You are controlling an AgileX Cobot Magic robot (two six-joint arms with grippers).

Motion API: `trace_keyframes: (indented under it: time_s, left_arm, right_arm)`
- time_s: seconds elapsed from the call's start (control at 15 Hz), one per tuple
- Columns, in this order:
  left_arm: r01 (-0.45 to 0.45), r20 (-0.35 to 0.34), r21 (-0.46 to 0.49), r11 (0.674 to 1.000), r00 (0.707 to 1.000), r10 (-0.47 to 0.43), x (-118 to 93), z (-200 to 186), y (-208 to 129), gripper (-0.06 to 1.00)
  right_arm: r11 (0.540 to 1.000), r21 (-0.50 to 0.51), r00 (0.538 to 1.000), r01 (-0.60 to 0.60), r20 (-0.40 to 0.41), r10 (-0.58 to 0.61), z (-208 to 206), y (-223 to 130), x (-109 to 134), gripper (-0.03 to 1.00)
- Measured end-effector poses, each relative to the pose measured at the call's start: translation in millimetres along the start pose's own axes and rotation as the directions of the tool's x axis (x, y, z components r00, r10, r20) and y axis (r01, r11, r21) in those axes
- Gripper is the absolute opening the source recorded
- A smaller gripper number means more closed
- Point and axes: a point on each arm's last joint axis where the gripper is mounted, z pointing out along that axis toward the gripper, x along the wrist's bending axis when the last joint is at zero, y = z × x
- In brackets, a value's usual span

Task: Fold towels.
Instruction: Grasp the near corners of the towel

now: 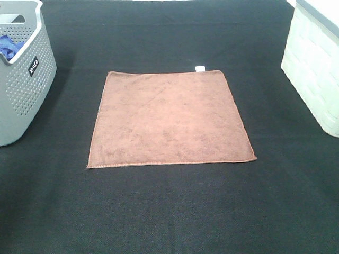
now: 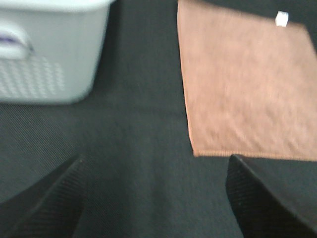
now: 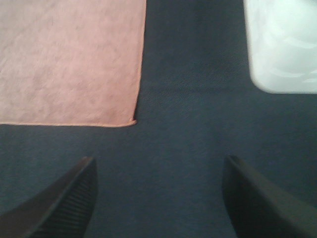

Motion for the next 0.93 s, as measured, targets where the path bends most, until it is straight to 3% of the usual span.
trace_keyframes:
  time_s: [0.13, 0.27, 0.4, 0.73, 0.93]
  left_arm:
    - [0.061, 0.01, 0.185, 0.981, 0.998, -0.064, 4, 49, -4, 0.74]
    - [0.086, 0.036, 0.269, 0.959, 0.994, -0.099, 5, 83, -1, 0.74]
    - [0.091, 0.052, 0.299, 0.95, 0.992, -0.112, 5, 99, 0, 0.74]
    - [0.142, 0.169, 0.432, 0.891, 0.957, -0.234, 2, 175, 4, 0.74]
    - [0.147, 0.179, 0.482, 0.864, 0.949, -0.261, 5, 214, 1, 0.74]
  right_arm:
    - [0.99, 0.123, 0.995, -0.061, -0.066, 0.07, 41, 19, 1, 0.68]
    - [0.972, 0.219, 0.988, -0.08, -0.111, 0.107, 77, 29, 1, 0.68]
    - [0.962, 0.259, 0.985, -0.082, -0.125, 0.118, 94, 32, 0, 0.68]
    - [0.903, 0.427, 0.962, -0.057, -0.216, 0.164, 181, 35, -8, 0.68]
    - [0.867, 0.475, 0.907, -0.153, -0.28, 0.314, 220, 35, -36, 0.68]
